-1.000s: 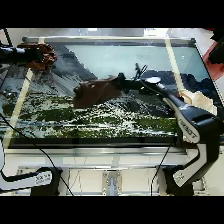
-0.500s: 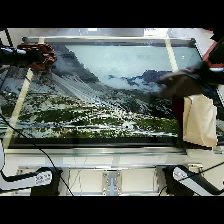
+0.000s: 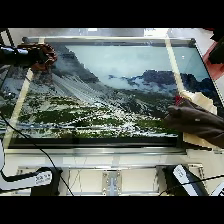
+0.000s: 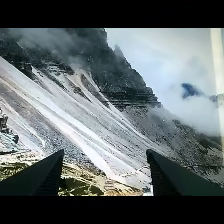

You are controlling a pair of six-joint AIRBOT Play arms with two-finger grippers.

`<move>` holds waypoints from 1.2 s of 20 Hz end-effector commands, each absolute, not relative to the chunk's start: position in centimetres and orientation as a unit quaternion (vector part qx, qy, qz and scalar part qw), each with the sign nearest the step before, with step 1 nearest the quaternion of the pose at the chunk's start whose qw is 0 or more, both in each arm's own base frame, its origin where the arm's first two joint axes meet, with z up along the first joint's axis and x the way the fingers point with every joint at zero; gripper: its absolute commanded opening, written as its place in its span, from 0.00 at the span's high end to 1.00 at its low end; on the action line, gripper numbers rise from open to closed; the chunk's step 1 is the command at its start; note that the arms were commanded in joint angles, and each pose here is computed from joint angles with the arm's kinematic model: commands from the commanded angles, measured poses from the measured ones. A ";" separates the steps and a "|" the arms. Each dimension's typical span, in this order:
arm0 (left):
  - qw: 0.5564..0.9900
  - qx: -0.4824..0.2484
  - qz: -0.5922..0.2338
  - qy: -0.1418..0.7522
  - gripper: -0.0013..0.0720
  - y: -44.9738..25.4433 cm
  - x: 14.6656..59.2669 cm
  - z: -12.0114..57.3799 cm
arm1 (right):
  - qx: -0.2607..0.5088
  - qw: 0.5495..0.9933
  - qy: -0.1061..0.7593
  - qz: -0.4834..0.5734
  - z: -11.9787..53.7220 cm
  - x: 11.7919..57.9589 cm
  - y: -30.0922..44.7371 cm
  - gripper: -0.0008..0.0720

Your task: Fold the shirts.

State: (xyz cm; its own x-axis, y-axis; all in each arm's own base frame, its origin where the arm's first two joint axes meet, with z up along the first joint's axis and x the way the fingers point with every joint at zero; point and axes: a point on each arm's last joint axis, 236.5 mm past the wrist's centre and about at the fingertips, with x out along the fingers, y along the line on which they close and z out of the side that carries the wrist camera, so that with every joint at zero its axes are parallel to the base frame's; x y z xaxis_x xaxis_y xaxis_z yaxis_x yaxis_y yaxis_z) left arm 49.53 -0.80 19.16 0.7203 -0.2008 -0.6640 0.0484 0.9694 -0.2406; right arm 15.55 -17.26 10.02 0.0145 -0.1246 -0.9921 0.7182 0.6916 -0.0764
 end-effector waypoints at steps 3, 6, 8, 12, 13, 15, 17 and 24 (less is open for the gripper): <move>0.915 -0.115 -0.088 0.376 0.17 -2.4 49.2 19.1 | 0.252 0.662 0.638 -0.303 4.1 15.3 -17.1 0.32; 0.914 -0.121 -0.099 0.374 0.17 -3.2 49.2 19.2 | 0.251 0.679 0.620 -0.303 5.1 16.3 -17.5 0.32; 0.912 -0.124 -0.106 0.376 0.17 -3.8 49.1 19.3 | 0.239 0.705 0.590 -0.313 7.6 17.3 -18.4 0.32; 0.894 -0.119 -0.124 0.413 0.17 -5.2 47.5 18.1 | 0.169 0.810 0.437 -0.352 18.5 20.4 -21.6 0.32; 0.889 -0.119 -0.128 0.422 0.17 -5.4 47.1 17.8 | 0.153 0.832 0.394 -0.360 21.4 21.0 -22.1 0.32; 0.883 -0.123 -0.131 0.434 0.17 -5.8 46.6 17.5 | 0.169 0.884 0.310 -0.308 26.3 24.2 -19.9 0.32; 0.878 -0.152 -0.126 0.437 0.17 -6.1 46.6 17.6 | 0.234 0.931 0.247 -0.133 29.2 29.6 -12.8 0.32; 0.860 -0.185 -0.125 0.458 0.17 -6.9 45.6 17.3 | 0.211 0.899 0.323 0.205 23.7 33.5 5.7 0.32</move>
